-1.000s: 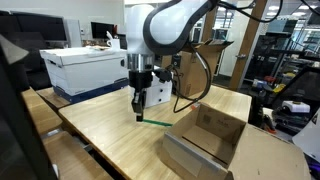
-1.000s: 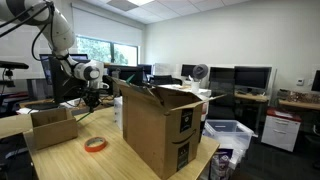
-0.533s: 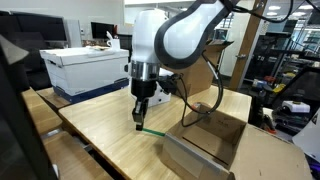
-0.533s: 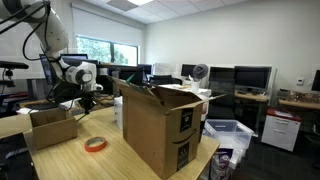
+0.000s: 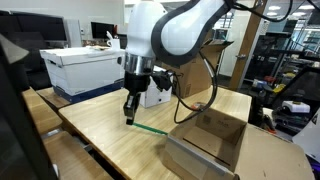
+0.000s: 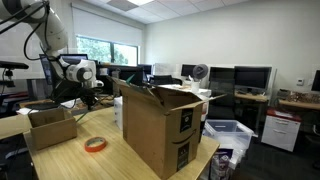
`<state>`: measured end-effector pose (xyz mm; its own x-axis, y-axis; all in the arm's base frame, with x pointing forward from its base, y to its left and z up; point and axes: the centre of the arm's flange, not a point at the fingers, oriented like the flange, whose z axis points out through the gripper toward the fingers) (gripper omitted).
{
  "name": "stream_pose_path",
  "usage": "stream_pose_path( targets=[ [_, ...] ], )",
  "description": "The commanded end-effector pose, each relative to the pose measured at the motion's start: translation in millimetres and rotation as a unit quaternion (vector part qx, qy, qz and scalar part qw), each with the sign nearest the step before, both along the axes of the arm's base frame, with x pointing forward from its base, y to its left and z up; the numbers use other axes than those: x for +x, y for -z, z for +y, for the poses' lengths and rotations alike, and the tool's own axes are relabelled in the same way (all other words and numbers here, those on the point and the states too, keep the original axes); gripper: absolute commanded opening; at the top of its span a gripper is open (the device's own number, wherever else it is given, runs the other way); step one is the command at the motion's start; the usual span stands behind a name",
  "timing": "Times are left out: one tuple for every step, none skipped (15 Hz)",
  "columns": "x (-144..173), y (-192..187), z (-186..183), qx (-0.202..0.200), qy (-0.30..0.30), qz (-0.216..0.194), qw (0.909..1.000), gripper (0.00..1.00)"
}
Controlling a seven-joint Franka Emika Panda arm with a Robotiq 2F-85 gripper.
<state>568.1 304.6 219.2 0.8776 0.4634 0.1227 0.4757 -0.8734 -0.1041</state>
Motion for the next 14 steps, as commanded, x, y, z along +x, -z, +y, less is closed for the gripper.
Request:
stream_pose_path(
  targets=[
    [30,-26,8,0.006,-0.030,-0.046,0.9985,0.06],
    [36,-32,9,0.007,-0.037,-0.054,0.9978,0.06],
    [45,-39,11,0.006,-0.049,-0.066,0.9966,0.06],
    [54,-47,13,0.004,-0.060,-0.078,0.9951,0.06],
    [61,-53,13,0.001,-0.066,-0.087,0.9940,0.06],
    [74,-61,14,-0.014,-0.061,-0.099,0.9931,0.06],
    [85,-68,14,-0.021,-0.053,-0.112,0.9920,0.06],
    [105,-61,6,-0.045,-0.024,-0.121,0.9914,0.06],
    [110,-62,3,-0.051,-0.015,-0.124,0.9908,0.06],
    [119,-61,-2,-0.062,-0.003,-0.127,0.9900,0.06],
    [126,-60,-7,-0.076,0.011,-0.131,0.9884,0.06],
    [133,-57,-12,-0.085,0.018,-0.130,0.9877,0.06],
    [137,-54,-16,-0.097,0.028,-0.127,0.9867,0.06],
    [141,-51,-19,-0.110,0.038,-0.127,0.9850,0.06]
  ],
)
